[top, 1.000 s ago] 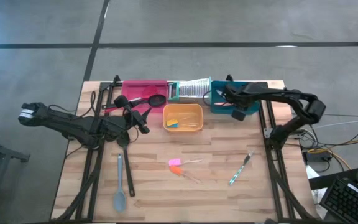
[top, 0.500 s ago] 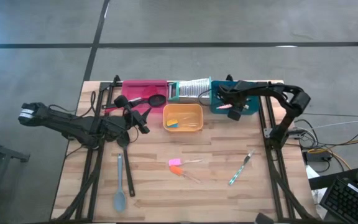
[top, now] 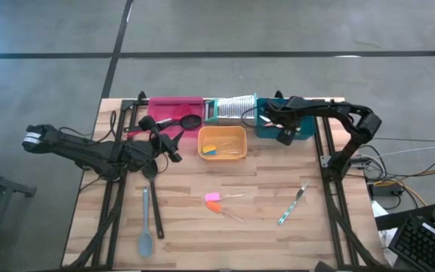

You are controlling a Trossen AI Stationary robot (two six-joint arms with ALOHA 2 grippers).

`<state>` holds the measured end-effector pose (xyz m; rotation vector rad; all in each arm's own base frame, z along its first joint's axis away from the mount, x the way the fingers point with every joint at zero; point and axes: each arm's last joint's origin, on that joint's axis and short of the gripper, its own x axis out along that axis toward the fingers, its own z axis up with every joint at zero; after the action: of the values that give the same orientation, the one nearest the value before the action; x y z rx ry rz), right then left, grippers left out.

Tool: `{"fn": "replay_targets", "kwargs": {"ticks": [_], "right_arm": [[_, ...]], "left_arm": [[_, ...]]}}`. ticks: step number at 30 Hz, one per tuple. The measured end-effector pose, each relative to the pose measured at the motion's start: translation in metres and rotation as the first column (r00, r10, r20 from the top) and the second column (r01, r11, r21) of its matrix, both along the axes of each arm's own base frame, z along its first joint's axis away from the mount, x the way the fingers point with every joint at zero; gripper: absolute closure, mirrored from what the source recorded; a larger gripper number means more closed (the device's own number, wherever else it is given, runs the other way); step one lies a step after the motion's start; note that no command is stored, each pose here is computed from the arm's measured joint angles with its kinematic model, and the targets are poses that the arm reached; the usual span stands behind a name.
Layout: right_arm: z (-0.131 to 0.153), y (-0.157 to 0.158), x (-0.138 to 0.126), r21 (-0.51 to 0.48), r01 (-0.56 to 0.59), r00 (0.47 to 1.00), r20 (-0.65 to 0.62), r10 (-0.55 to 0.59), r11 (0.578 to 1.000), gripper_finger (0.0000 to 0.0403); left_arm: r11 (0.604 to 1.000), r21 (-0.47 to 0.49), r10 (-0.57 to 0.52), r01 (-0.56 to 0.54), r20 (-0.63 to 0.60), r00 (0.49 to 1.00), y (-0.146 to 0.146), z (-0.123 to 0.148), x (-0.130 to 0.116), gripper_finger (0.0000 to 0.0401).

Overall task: Pick & Place Kitchen Items
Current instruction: Put the gray spoon into the pink bin

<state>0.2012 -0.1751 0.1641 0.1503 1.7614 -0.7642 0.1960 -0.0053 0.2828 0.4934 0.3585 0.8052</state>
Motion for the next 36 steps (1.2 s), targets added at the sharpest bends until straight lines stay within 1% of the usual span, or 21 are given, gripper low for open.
{"fn": "replay_targets", "kwargs": {"ticks": [4, 8, 12, 15, 18, 21, 25, 30, 36], "right_arm": [[0.015, 0.008, -0.004, -0.016, 0.031, 0.999, 0.014, -0.031, 0.999, 0.0193], [0.041, 0.020, -0.007, -0.064, 0.031, 0.997, 0.079, -0.026, 0.997, 0.0206], [0.075, 0.038, -0.008, -0.141, 0.003, 0.978, 0.206, 0.026, 0.990, 0.0228], [0.103, 0.053, -0.011, -0.207, -0.008, 0.946, 0.314, 0.074, 0.978, 0.0246], [0.131, 0.067, -0.014, -0.262, 0.045, 0.889, 0.451, 0.080, 0.964, 0.0264], [0.157, 0.079, -0.016, -0.285, 0.103, 0.817, 0.571, 0.083, 0.953, 0.0282], [0.187, 0.096, -0.019, -0.296, 0.118, 0.723, 0.680, 0.122, 0.948, 0.0305], [0.209, 0.119, -0.017, -0.298, 0.037, 0.628, 0.749, 0.209, 0.954, 0.0338], [0.217, 0.151, -0.006, -0.311, -0.101, 0.514, 0.797, 0.317, 0.945, 0.0376]], "left_arm": [[1.000, 0.000, 0.000, 0.000, 0.000, 1.000, 0.000, 0.000, 0.000, 0.0183], [1.000, 0.000, 0.000, 0.000, 0.000, 1.000, 0.000, 0.000, 0.000, 0.0183], [1.000, 0.000, 0.000, 0.000, 0.000, 1.000, 0.000, 0.000, 0.000, 0.0183], [1.000, 0.000, 0.000, 0.000, 0.000, 1.000, 0.000, 0.000, 0.000, 0.0183], [1.000, 0.000, 0.000, 0.000, 0.000, 1.000, 0.000, 0.000, 0.000, 0.0183], [1.000, 0.000, 0.000, 0.000, 0.000, 1.000, 0.000, 0.000, 0.000, 0.0183], [1.000, 0.000, 0.000, 0.000, 0.000, 1.000, 0.000, 0.000, 0.000, 0.0183], [1.000, 0.000, 0.000, 0.000, 0.000, 1.000, 0.000, 0.000, 0.000, 0.0183], [1.000, 0.000, 0.000, 0.000, 0.000, 1.000, 0.000, 0.000, 0.000, 0.0183]]}}
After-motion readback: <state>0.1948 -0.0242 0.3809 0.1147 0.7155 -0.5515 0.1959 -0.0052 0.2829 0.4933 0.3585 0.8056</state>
